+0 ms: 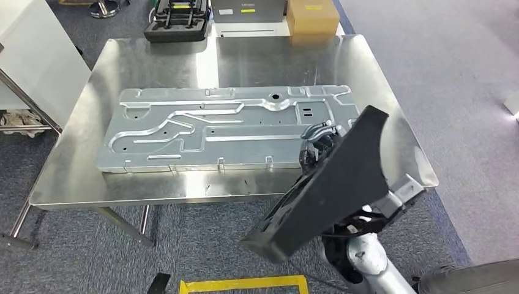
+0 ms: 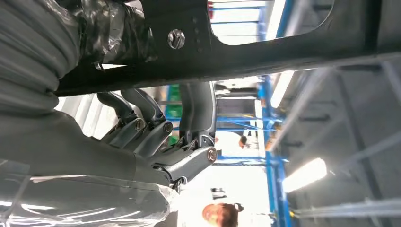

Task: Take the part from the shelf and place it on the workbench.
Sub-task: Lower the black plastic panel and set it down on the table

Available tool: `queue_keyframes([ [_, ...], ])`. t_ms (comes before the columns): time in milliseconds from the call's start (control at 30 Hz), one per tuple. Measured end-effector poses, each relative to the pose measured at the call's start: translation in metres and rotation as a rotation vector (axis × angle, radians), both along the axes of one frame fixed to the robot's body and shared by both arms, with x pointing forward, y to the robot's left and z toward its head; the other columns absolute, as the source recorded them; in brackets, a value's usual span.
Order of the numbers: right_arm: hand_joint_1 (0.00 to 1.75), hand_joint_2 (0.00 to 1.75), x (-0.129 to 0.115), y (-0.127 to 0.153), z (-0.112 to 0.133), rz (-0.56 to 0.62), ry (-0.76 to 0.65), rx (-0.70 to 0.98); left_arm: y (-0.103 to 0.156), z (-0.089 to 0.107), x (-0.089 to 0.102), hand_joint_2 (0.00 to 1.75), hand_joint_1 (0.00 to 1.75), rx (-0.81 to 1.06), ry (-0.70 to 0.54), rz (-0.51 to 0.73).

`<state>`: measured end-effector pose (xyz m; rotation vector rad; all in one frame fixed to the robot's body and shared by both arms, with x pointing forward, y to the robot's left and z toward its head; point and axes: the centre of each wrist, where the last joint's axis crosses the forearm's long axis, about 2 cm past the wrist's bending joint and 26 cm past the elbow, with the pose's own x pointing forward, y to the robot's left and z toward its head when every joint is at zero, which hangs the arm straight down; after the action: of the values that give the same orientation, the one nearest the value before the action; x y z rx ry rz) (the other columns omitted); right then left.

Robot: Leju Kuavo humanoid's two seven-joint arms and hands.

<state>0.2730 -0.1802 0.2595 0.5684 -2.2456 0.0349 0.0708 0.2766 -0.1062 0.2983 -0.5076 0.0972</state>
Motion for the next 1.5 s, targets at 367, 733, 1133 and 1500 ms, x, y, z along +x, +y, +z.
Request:
queue_keyframes([
  [367, 1.75, 1.75, 0.047, -0.055, 0.025, -0.153, 0.035, -0.281, 0.004, 0.000, 0.002, 1.75, 0.00, -0.020, 0.001, -0.025],
  [733, 1.75, 1.75, 0.099, -0.117, 0.049, -0.772, -0.010, -1.090, 0.008, 0.000, 0.002, 1.75, 0.00, -0.033, 0.021, -0.038],
  [1133, 1.75, 1.75, 0.117, -0.157, 0.054, -1.023, -0.028, -1.467, 0.008, 0.000, 0.002, 1.75, 0.00, -0.037, 0.021, -0.036],
  [1500, 1.75, 1.75, 0.158, -0.116, 0.102, -1.091, -0.240, -1.640, 0.005, 0.033, 0.116, 1.75, 0.00, -0.018, 0.036, 0.124],
])
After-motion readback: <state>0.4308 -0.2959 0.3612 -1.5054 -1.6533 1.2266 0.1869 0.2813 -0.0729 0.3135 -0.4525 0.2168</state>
